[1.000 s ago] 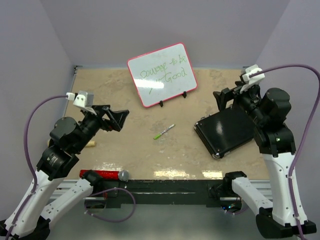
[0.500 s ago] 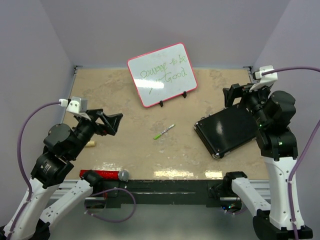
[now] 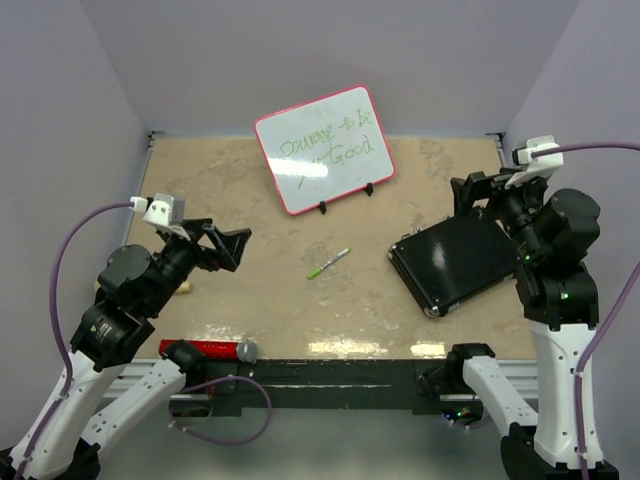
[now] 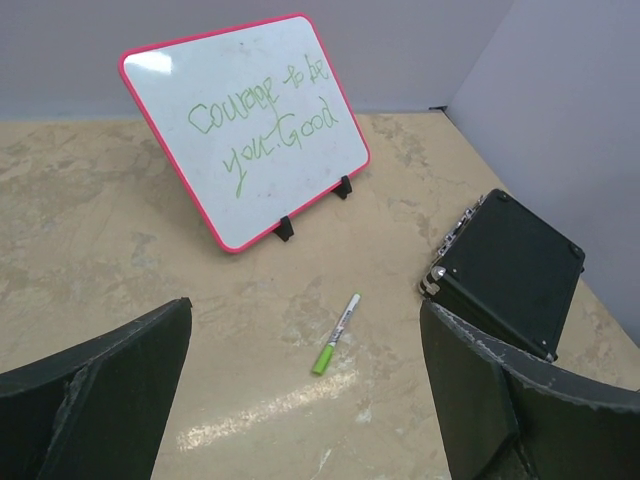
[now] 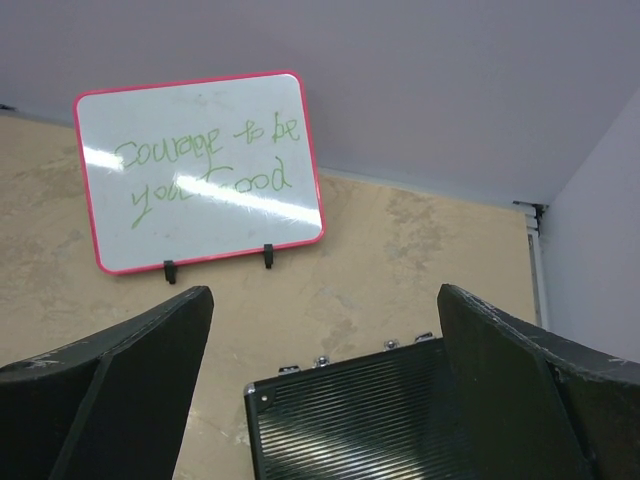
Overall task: Write a sentence on the whiteboard
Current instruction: Reset both arms
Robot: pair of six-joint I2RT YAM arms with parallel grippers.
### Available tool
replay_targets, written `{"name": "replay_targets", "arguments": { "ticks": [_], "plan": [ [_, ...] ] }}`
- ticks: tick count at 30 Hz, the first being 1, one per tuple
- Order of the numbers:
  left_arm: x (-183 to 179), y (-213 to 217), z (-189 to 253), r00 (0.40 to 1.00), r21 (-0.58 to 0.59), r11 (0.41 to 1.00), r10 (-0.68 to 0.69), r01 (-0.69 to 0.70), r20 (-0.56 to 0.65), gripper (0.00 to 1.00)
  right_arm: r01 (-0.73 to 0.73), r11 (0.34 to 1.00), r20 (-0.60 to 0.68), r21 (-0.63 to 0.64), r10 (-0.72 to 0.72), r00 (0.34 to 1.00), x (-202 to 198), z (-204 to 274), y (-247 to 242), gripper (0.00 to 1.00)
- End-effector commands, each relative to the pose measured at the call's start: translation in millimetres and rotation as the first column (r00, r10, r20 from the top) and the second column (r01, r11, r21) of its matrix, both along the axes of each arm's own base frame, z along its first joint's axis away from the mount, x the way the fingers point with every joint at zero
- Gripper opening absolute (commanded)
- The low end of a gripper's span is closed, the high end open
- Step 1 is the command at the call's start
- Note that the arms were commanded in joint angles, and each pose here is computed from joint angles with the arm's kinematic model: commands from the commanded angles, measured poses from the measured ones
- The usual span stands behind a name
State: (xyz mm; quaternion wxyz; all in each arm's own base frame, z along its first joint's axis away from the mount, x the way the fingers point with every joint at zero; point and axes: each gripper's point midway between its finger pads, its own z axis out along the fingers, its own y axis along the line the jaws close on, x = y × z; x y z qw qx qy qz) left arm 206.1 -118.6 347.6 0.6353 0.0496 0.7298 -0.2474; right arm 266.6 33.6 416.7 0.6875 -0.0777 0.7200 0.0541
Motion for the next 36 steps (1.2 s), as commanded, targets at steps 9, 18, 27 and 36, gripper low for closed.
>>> {"name": "replay_targets", "arguments": {
  "ticks": [9,18,27,36],
  "plan": [
    [1.3,-7.4,-6.1,0.979,-0.006,0.999,-0.051,0.053,0.197,1.00,-0.076,0.997,0.004,0.017,0.076,0.997,6.9,-22.8,11.1,0.98],
    [7.9,-7.9,-48.9,0.976,0.060,0.997,-0.056,0.045,0.211,1.00,-0.085,0.996,-0.011,0.020,0.085,0.996,13.5,-39.1,9.7,0.98],
    [13.1,-8.4,-55.3,0.979,0.084,0.996,-0.051,0.035,0.197,1.00,-0.085,0.996,-0.016,0.018,0.085,0.996,14.2,-43.7,6.0,0.98],
    [13.9,-6.6,-56.9,0.981,0.084,0.996,-0.039,0.024,0.190,1.00,-0.081,0.997,-0.010,0.013,0.081,0.997,13.5,-41.5,4.2,0.99]
  ]
}}
